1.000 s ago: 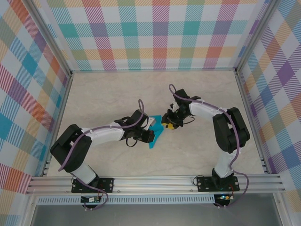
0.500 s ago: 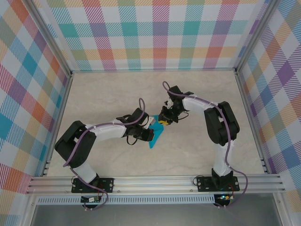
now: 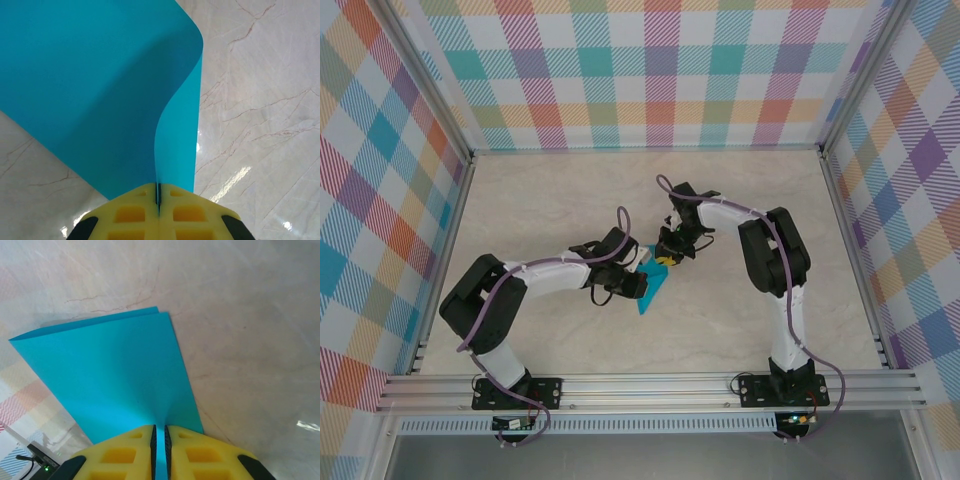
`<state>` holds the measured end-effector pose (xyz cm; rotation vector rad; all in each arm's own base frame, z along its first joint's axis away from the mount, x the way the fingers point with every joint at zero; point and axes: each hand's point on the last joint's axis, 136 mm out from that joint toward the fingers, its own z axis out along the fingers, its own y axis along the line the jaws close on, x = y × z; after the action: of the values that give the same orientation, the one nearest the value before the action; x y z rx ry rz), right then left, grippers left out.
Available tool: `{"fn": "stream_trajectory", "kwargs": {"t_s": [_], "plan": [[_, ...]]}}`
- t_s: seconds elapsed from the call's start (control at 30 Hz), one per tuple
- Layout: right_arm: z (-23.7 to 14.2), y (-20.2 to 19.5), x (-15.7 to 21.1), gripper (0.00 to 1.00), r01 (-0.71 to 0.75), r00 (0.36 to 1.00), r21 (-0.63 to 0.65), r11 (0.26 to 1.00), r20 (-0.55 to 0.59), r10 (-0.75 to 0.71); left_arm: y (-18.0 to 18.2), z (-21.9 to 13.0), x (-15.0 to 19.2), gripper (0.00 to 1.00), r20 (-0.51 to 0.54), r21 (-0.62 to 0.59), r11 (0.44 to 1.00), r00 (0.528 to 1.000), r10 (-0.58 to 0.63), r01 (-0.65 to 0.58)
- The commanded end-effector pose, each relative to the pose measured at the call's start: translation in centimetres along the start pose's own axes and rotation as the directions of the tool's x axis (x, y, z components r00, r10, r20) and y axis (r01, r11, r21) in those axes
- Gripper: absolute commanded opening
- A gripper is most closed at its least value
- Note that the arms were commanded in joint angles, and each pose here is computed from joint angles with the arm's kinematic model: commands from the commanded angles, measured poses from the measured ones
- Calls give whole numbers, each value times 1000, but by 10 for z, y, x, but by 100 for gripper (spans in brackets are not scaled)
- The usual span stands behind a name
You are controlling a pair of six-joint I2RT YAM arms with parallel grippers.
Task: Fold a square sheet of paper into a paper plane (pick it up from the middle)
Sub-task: Third fold the triangle at the center of the table.
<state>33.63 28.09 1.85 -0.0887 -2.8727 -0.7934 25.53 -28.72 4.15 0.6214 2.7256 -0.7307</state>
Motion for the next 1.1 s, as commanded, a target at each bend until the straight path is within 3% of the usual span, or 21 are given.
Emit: {"fn": "stream_trajectory", "kwargs": {"t_s": [0.0,0.27,1.07], "plan": [[5,-14,3,15,18,1000,76,997,-20,-17,11,-2,-2,1,-22,-36,999,1000,-5,4],[8,-16,4,15,9,1000,78,997,-30,-7,22,1,-1,2,-44,-78,997,999,-23,20],[12,-21,9,15,-2,999,84,997,-47,6,20,6,-9,4,-38,-55,998,999,-26,24]]}}
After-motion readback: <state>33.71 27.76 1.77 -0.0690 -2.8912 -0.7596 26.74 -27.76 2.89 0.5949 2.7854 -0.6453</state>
